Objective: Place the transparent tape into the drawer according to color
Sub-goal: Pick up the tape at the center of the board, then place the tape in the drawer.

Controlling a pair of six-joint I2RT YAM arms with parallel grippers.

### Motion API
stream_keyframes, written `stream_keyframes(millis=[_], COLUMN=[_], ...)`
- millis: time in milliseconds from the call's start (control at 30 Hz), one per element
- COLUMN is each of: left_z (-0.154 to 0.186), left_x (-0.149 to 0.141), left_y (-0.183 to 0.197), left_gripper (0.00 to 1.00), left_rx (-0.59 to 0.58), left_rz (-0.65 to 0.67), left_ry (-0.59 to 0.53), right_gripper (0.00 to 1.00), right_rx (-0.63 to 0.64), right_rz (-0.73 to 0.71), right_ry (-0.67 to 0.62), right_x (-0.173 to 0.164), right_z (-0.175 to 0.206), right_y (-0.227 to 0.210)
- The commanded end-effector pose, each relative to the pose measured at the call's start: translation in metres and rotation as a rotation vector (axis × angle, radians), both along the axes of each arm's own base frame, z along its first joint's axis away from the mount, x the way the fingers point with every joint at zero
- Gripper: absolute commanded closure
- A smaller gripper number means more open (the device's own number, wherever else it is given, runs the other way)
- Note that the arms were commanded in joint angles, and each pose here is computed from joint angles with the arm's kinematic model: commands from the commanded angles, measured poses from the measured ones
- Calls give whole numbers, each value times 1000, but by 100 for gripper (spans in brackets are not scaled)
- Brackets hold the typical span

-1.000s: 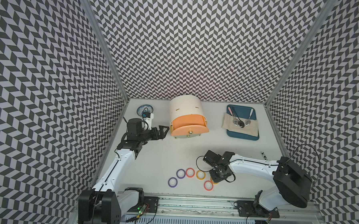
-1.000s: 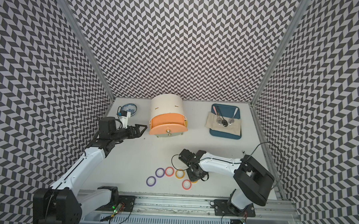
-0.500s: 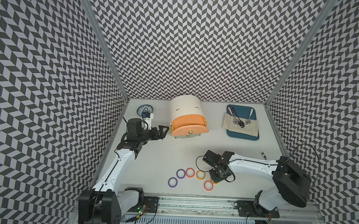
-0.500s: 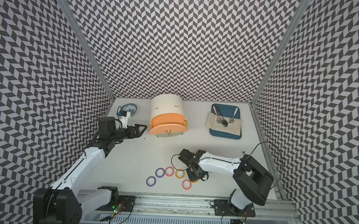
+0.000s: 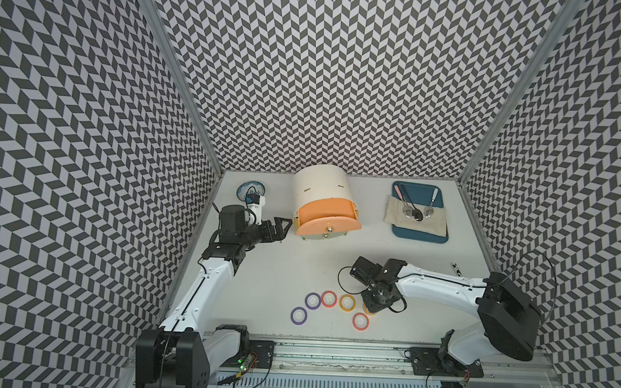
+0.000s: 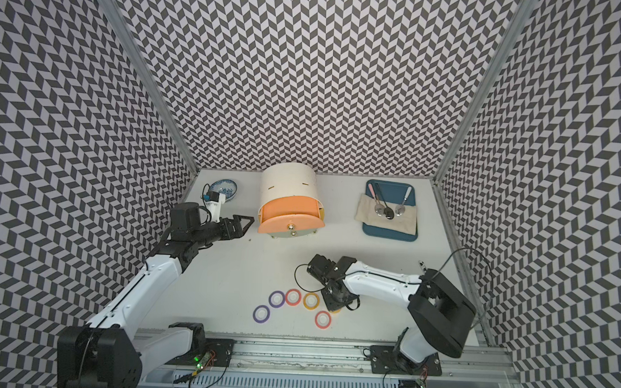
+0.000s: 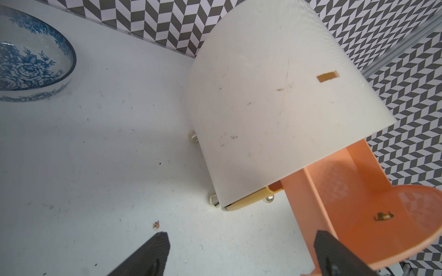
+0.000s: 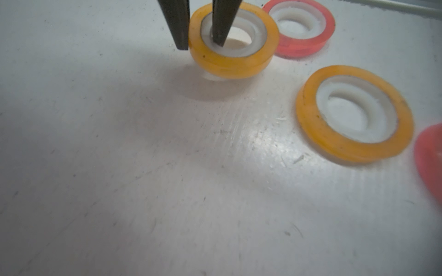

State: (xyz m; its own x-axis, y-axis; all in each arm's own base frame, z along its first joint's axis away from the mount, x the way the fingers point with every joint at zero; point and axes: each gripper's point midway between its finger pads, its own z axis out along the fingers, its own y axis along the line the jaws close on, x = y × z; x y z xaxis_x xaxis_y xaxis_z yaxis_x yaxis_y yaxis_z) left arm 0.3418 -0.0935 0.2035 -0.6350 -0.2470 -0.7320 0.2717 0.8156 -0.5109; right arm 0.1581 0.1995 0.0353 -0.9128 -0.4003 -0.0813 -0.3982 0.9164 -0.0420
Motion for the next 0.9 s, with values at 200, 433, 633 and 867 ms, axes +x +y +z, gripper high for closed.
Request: stream_keyframes(millis=[200,433,633,867], left_z=[6,7,11,15], left_x=[1,1,2,1], left_y=[1,2,2,2], left_gripper=[0,0,0,0], left_rx=[7,7,0,-6], left_rz=[-8,-5,-6,-5], left_ry=[-26,-28,-33,-39], right_gripper=[100,100,100,100], right_rx=[94,184,251,335], right_rz=[-39,-63,-76,-98], right_ry=[-100,-191,-277,-406], right_x=[23,45,63,86], right_z=[47,100,147,203], right_y=[11,23,33,43])
